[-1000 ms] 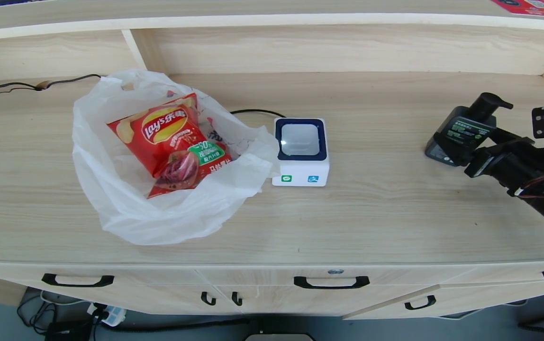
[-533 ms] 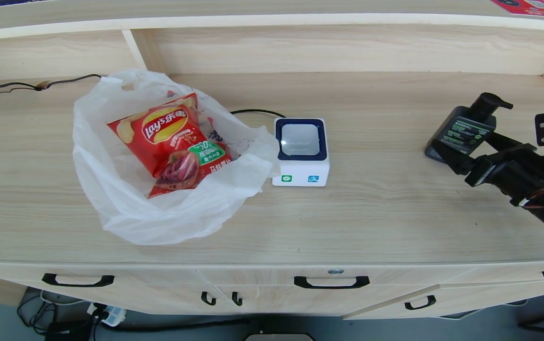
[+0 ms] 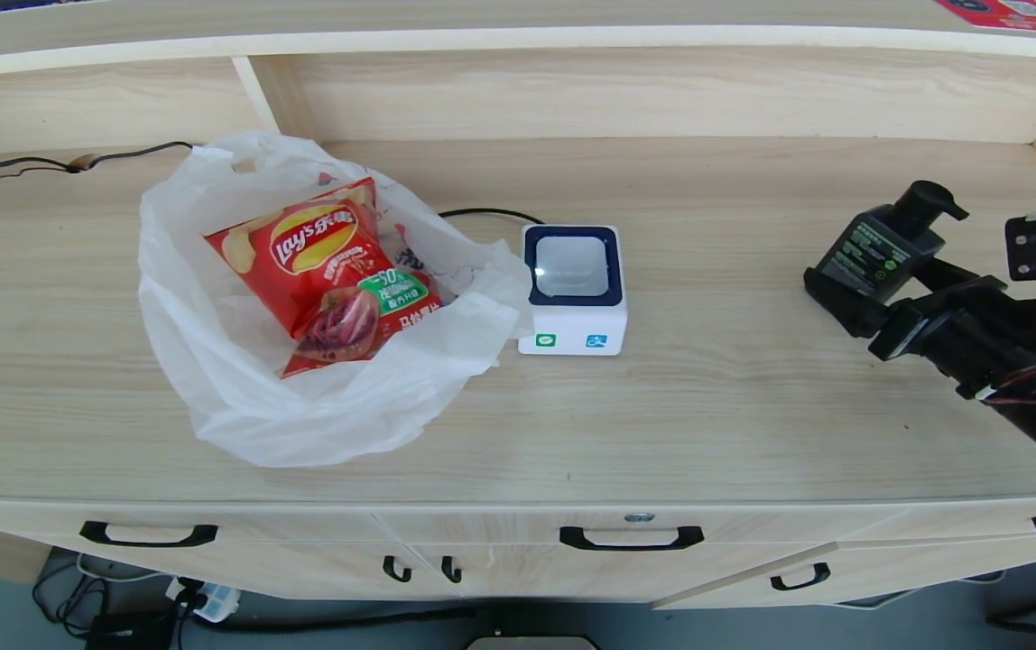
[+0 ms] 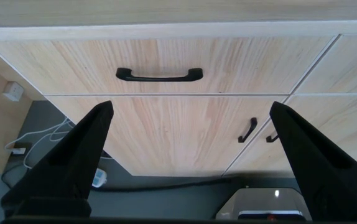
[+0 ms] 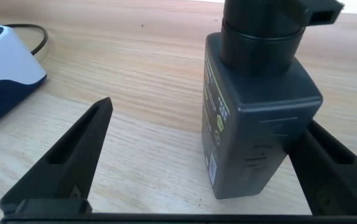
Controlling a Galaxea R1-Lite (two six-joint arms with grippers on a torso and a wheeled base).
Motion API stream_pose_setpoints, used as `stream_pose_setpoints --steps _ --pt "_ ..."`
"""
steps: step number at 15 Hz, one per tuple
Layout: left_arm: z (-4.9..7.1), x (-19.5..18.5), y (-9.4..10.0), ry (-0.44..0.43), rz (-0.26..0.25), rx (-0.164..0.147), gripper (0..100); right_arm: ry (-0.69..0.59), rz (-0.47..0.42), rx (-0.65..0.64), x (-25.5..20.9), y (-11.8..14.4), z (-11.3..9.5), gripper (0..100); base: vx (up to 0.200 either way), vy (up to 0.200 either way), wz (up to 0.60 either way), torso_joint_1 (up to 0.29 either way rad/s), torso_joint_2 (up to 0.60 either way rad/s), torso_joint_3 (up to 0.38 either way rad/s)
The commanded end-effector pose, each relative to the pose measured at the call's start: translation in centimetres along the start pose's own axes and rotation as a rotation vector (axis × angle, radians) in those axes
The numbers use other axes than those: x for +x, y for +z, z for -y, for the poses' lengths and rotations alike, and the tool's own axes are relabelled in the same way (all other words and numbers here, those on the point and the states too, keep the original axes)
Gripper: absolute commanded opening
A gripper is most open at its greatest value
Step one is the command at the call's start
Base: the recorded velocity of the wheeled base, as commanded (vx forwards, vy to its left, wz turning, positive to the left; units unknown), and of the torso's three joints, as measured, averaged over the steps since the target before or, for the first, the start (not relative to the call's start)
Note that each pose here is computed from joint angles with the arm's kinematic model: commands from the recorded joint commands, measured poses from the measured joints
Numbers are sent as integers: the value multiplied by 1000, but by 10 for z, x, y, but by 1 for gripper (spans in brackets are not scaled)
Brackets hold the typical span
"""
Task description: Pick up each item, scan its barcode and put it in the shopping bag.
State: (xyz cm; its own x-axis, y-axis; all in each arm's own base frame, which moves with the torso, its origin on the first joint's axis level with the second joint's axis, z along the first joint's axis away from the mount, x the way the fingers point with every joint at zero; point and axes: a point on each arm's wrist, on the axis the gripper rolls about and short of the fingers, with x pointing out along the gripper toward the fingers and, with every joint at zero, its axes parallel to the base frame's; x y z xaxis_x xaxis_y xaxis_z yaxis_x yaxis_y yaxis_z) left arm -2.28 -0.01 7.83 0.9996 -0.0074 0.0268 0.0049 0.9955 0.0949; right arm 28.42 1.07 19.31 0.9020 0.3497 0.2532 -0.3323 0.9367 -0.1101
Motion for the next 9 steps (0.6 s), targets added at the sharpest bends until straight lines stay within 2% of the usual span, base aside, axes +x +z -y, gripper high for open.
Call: stream_pose_setpoints --steps 1,9 --pt "0 0 0 1 1 0 100 -12 -5 -1 5 -4 4 100 0 0 0 0 0 0" --pt "0 0 0 0 1 0 100 -117 17 -2 26 -11 25 100 0 0 0 0 0 0"
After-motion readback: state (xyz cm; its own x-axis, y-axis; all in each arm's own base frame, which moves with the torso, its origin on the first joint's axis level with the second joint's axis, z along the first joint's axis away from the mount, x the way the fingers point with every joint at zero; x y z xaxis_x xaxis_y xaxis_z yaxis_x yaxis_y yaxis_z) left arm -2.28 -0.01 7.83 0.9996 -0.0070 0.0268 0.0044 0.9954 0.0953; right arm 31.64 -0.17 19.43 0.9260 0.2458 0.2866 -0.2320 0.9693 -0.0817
